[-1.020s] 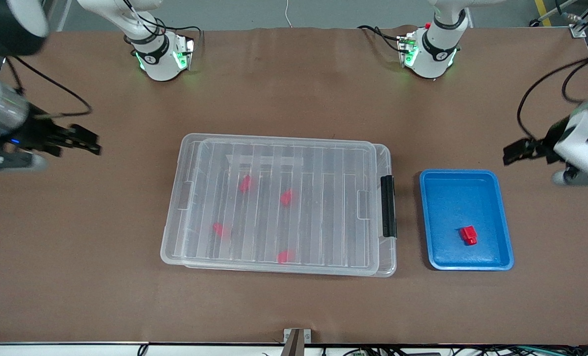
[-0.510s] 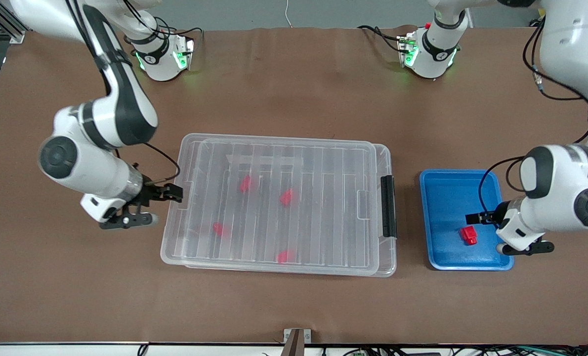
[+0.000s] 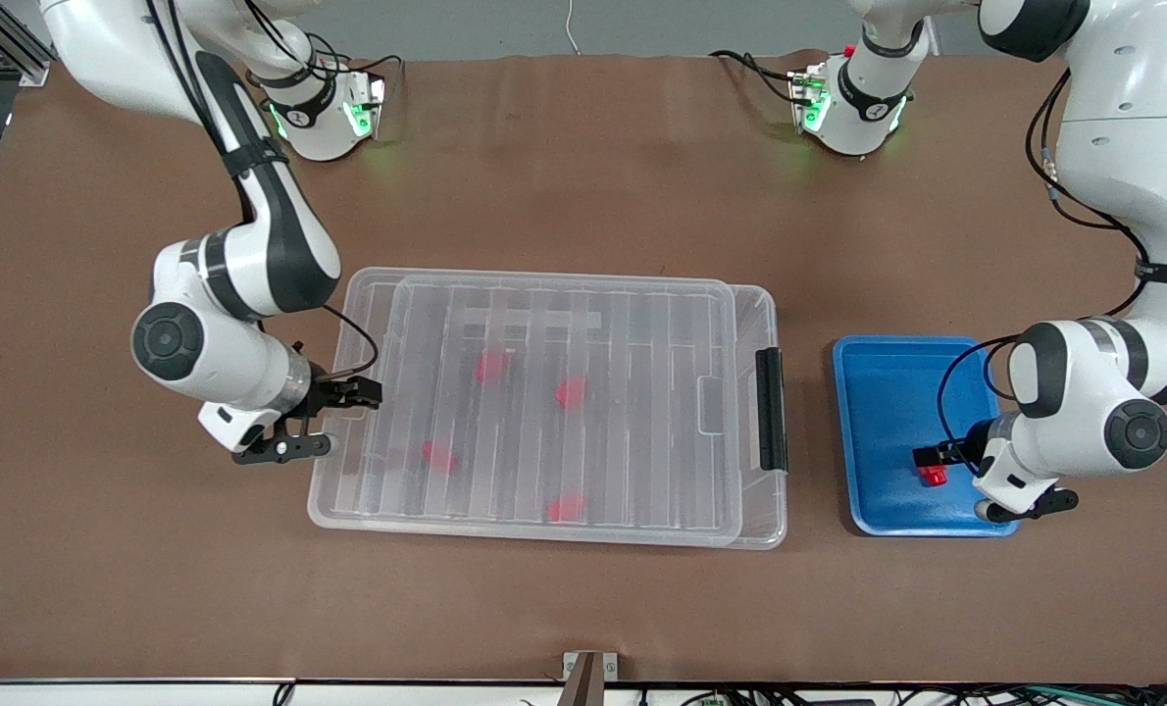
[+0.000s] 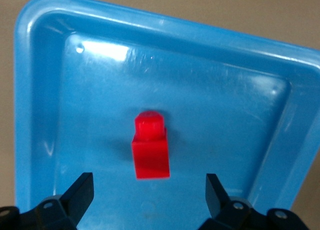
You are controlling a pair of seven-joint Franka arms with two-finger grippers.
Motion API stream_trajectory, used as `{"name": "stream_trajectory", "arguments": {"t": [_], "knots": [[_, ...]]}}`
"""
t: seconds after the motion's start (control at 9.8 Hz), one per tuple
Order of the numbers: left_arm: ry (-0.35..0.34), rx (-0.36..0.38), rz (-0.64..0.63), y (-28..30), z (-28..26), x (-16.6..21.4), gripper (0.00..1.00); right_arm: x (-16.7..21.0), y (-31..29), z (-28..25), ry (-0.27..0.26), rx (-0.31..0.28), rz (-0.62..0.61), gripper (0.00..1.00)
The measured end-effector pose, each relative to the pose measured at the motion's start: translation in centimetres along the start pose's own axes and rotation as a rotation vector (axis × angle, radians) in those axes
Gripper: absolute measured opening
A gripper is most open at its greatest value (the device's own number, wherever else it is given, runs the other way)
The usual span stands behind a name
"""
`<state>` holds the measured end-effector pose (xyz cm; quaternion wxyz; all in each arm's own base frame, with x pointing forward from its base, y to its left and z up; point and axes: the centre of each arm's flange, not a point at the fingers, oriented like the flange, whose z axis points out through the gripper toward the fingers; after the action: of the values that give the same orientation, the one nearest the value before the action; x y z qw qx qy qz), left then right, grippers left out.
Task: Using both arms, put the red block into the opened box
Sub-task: 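Slide the lid open with the right gripper while the left gripper grasps the block, then lift the red block with the left gripper and carry it over the box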
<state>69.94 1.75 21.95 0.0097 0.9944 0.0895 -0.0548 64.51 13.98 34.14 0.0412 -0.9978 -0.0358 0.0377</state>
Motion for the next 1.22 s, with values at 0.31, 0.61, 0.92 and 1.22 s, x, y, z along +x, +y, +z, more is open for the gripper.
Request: {"name": "stream_trajectory", "arguments": {"t": [0.31,0.61,0.92,1.22], "knots": [[-0.016,-0.003,-0.004,0.0,3.2,0.1,0.69,0.2,6.9,-0.6,-0.024,0.004,0.011,1.00],[0.010,-0.008,-0.006,0.0,2.8,0.7,0.35,-0.3,13.3,-1.2,-0.038,0.009,0.005,1.00],[0.087,-0.024,0.020,1.8,-5.9,1.1,0.35,-0.4,15.9,-1.7,-0.029,0.008,0.001,1.00],[0.121,-0.039,0.089,12.1,-17.6,-4.5,0.35,0.3,15.7,-3.7,0.010,0.000,-0.002,1.00]]}}
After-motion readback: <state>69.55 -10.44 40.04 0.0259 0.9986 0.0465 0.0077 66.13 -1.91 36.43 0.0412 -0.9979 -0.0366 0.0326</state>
